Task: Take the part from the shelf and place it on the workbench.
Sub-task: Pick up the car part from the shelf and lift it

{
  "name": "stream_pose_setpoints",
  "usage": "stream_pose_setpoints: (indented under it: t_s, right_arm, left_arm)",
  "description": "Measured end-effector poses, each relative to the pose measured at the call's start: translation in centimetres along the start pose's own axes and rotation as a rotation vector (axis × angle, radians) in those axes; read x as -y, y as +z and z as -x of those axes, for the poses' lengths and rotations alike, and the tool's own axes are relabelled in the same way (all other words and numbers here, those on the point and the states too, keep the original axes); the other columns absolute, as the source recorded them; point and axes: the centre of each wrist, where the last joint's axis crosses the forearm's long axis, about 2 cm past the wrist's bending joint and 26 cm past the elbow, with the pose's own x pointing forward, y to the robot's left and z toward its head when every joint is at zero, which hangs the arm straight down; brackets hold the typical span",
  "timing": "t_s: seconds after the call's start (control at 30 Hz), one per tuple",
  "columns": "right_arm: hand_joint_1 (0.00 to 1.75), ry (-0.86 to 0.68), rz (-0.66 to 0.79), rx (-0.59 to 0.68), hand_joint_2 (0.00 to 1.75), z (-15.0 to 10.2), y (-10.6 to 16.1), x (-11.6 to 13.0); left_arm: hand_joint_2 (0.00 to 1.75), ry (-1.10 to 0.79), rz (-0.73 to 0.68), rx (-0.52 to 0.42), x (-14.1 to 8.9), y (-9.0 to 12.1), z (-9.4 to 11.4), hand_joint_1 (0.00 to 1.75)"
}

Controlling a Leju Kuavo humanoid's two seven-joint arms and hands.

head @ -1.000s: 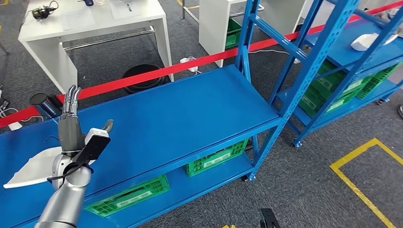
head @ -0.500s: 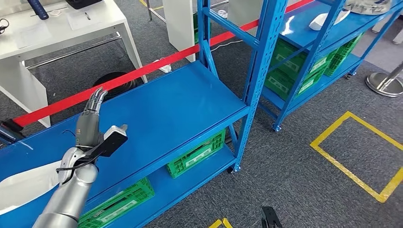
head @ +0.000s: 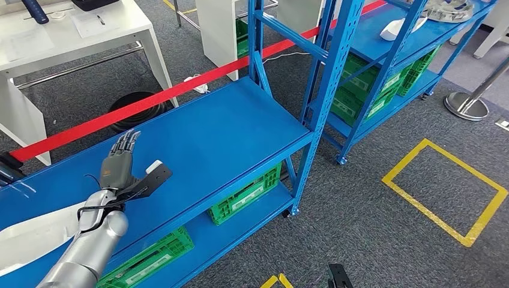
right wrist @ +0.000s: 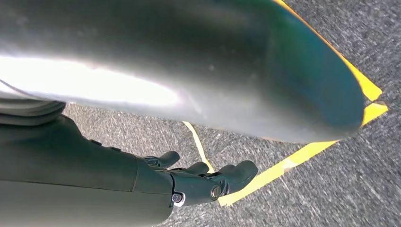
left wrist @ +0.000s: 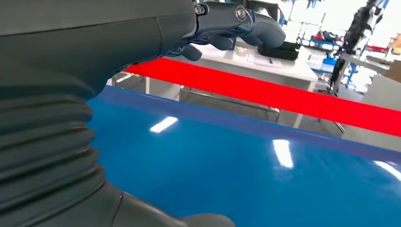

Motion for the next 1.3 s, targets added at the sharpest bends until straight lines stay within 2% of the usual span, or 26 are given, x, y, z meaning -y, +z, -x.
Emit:
stream_pose_setpoints:
  t_s: [0.43,0.63,0.77,0.87,0.97,1.0,1.1,1.3]
  right_arm:
    - [0.0,0.001,-0.003,0.002,0.0,0.0,0.0,0.0]
    - [0.0,0.013,-0.007,0.001,0.0,0.0,0.0,0.0]
    - [0.0,0.022,-0.006,0.002,0.0,0.0,0.0,0.0]
    - [0.0,0.027,-0.006,0.003,0.0,0.0,0.0,0.0]
    - [0.0,0.031,-0.008,0.005,0.0,0.0,0.0,0.0]
    - [0.0,0.033,-0.008,0.006,0.0,0.0,0.0,0.0]
    - [0.0,0.034,-0.009,0.007,0.0,0.0,0.0,0.0]
    - [0.0,0.033,-0.009,0.013,0.0,0.0,0.0,0.0]
  left_arm:
    - [0.0,-0.061,-0.056,-0.022,0.4,0.5,0.3,0.0]
    - [0.0,-0.048,-0.135,-0.053,0.1,0.8,0.6,0.0]
    - [1.75,-0.075,-0.208,-0.124,-0.2,1.1,1.0,0.0]
    - [1.75,-0.105,-0.219,-0.168,-0.4,1.2,1.5,0.0]
    - [0.44,-0.129,-0.209,-0.203,-0.5,1.5,2.0,0.0]
    - [0.44,-0.146,-0.205,-0.215,-0.5,1.6,2.2,0.0]
    - [1.75,-0.203,-0.197,-0.25,-0.5,1.9,2.6,0.0]
    - [1.75,-0.256,-0.188,-0.281,-0.4,2.3,3.2,0.0]
